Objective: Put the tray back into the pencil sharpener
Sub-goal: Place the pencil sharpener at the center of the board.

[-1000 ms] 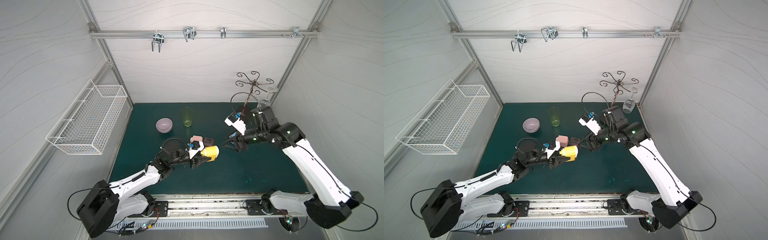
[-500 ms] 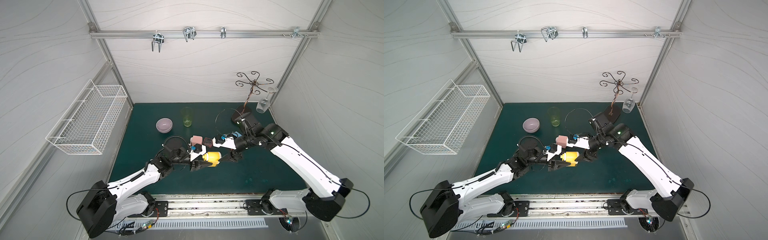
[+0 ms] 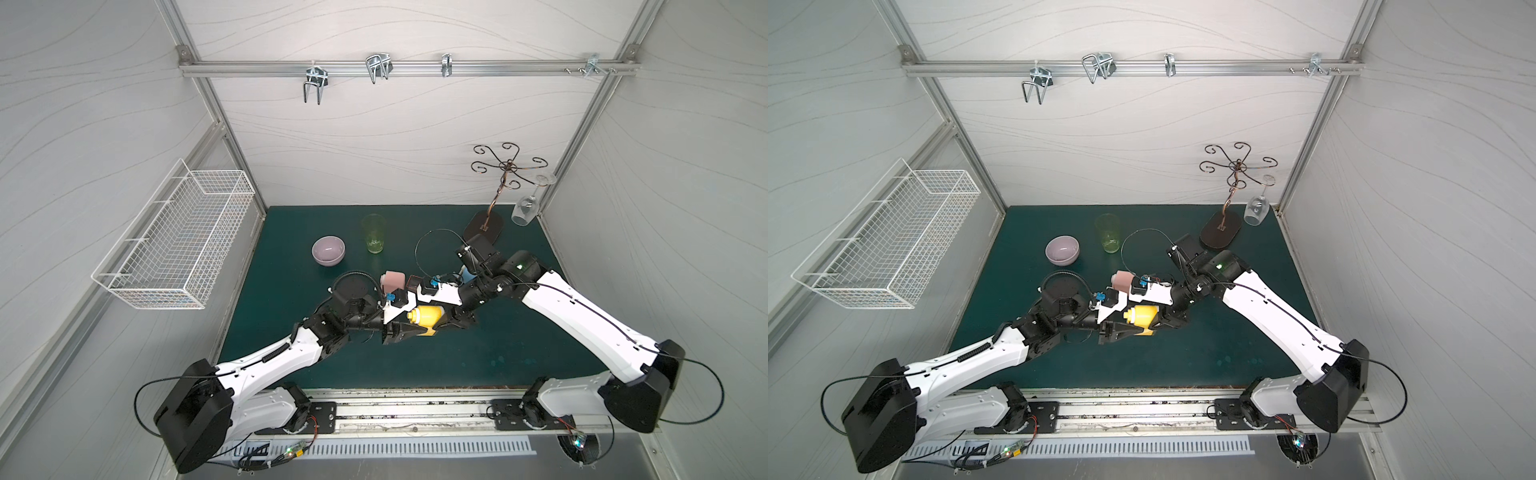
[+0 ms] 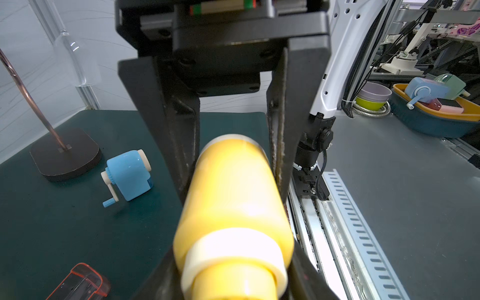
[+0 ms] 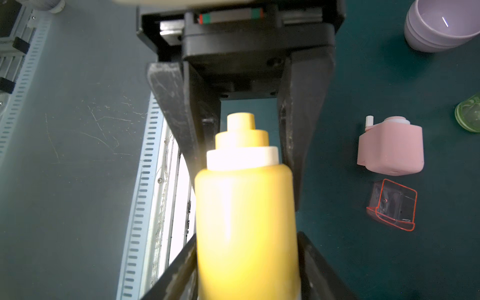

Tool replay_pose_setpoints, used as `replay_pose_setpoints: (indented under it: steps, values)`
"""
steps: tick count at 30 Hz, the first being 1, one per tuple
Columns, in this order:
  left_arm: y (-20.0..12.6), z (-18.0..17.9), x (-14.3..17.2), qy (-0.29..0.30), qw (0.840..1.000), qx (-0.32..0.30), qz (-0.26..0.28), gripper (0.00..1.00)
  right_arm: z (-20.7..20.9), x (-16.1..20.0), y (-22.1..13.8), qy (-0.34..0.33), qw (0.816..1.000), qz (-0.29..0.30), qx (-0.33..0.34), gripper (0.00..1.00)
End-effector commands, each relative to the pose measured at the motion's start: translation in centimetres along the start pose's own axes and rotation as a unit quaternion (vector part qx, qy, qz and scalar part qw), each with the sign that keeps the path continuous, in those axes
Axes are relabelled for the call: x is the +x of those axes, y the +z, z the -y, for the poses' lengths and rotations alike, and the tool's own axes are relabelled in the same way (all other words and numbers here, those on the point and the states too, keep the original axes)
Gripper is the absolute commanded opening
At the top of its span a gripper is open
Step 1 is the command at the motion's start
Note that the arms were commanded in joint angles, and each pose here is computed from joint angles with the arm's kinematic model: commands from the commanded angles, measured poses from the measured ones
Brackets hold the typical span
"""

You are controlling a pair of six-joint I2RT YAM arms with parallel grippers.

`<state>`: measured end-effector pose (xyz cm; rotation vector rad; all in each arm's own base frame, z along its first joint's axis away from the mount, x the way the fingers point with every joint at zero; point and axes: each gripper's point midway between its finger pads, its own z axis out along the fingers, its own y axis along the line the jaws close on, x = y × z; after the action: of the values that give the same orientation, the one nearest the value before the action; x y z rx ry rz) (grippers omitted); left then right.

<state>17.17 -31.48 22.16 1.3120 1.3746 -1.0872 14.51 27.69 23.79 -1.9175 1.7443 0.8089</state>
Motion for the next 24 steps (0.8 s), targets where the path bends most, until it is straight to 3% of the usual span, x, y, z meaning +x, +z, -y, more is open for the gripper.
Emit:
replay_pose_setpoints:
  steps: [1, 3, 7, 10, 13, 16, 21, 24]
  values:
    - [0.1, -1.0, -4.0, 0.043, 0.998, -0.017, 0.047, 0.0, -0.6, -0.7, 0.5, 0.006, 1.0, 0.02, -0.021, 0.55]
    - [0.2, -1.2, -4.2, 0.038, 0.998, -0.02, 0.049, 0.0, -0.5, -0.7, 0.6, 0.007, 0.999, 0.022, -0.022, 0.49]
    - [0.0, -1.9, -4.4, 0.032, 0.997, -0.042, 0.051, 0.0, -0.6, -0.5, 0.5, 0.009, 1.0, 0.02, -0.023, 0.2]
    - [-0.3, -2.6, -3.9, 0.022, 0.996, -0.069, 0.046, 0.27, -0.5, -0.2, 0.1, 0.018, 0.999, 0.025, -0.021, 0.06]
    - [-0.8, -2.8, -3.4, 0.019, 0.995, -0.089, 0.046, 0.56, 0.0, 0.5, -0.4, 0.032, 0.999, 0.031, -0.005, 0.0]
    - [-1.7, -2.6, -3.1, 0.024, 0.993, -0.104, 0.054, 1.0, 0.6, 1.3, -0.8, 0.042, 0.998, 0.037, 0.012, 0.0]
    - [-3.7, -2.7, -2.6, 0.021, 0.99, -0.129, 0.055, 1.0, 2.1, 3.2, -1.4, 0.065, 0.997, 0.032, 0.04, 0.0]
    - [-5.6, -3.3, -2.8, 0.02, 0.983, -0.17, 0.065, 1.0, 4.8, 5.5, -1.5, 0.106, 0.99, 0.015, 0.092, 0.0]
